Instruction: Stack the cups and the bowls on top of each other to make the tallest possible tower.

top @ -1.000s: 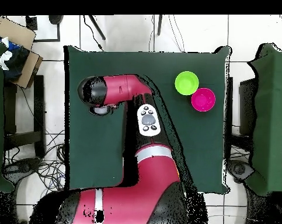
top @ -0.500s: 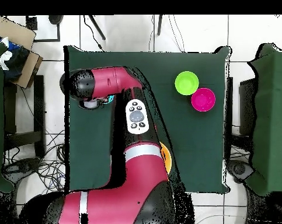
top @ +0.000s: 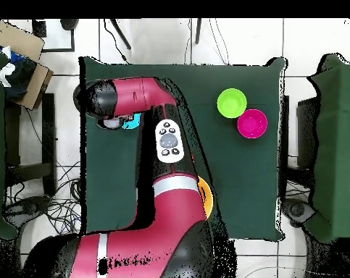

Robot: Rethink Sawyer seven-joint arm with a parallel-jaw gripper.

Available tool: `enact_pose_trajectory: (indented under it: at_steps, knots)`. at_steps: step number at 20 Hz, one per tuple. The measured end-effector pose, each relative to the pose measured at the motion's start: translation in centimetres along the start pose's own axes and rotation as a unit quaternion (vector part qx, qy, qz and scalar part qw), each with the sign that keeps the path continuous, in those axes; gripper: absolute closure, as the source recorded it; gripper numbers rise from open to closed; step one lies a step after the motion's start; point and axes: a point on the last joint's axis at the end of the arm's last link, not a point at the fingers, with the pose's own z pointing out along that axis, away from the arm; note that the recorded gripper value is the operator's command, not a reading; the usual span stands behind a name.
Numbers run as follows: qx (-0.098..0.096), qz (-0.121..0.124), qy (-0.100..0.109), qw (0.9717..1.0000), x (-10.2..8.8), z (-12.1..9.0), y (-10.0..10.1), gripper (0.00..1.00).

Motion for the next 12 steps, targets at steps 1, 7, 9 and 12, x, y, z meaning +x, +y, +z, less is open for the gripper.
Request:
enact_pose_trajectory:
  at_steps: [1,7,9,12]
  knots:
    - [0.001,0.001,0.000,1.0000,0.0,0.2,-0.1,0.00]
    - [0.015,0.004,0.004,0.9999,-0.1,1.6,-0.8,0.00]
    - [0.019,0.004,0.006,0.9998,0.0,1.9,-1.0,0.00]
    - [0.025,0.003,0.009,0.9996,0.3,2.4,-1.2,0.00]
